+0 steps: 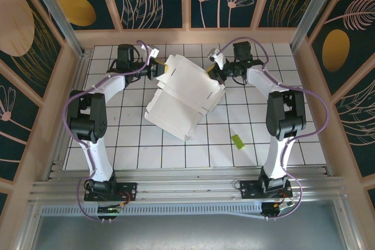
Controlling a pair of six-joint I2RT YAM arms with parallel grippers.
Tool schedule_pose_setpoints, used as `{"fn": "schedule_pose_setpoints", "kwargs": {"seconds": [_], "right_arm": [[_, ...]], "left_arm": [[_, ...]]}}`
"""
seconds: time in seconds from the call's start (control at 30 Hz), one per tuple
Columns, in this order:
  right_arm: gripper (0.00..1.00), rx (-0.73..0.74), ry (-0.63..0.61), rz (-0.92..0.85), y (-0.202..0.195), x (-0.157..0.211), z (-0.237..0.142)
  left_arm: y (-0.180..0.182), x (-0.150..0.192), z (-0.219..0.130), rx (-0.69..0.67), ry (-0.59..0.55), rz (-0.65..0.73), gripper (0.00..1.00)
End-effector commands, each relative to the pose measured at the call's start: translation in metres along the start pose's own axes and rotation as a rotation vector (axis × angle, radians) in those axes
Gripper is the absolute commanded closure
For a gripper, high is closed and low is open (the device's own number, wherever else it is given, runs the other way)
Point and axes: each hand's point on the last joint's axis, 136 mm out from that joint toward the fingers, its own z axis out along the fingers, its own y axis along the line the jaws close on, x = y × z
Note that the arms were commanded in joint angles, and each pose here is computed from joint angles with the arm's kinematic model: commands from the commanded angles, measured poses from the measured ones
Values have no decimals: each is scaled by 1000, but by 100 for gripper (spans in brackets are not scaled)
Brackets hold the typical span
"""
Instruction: Fold the paper box
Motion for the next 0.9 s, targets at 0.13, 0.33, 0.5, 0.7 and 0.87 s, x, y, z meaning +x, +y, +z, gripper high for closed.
{"fn": "schedule_pose_setpoints", "kwargs": {"seconds": [0.13,0.33,0.5,0.7,0.87], "right_arm": [[100,274,68,-308,0,-32,-26],[100,473,76,-507,13,-55,-45],[100,631,148,-707,33,-50,-43],[100,834,247,-873,38,-39,-44],[100,843,243,-955,54,-35,-39]], "left_arm": [[-3,-34,-38,-217,-156,36,47],[-27,-56,-83,-289,-372,-239,40],[-13,-29,-93,-348,-402,-791,50],[-37,-16,-94,-207,-445,-1011,66],[-49,-11,-93,-228,-424,-1059,68]]}}
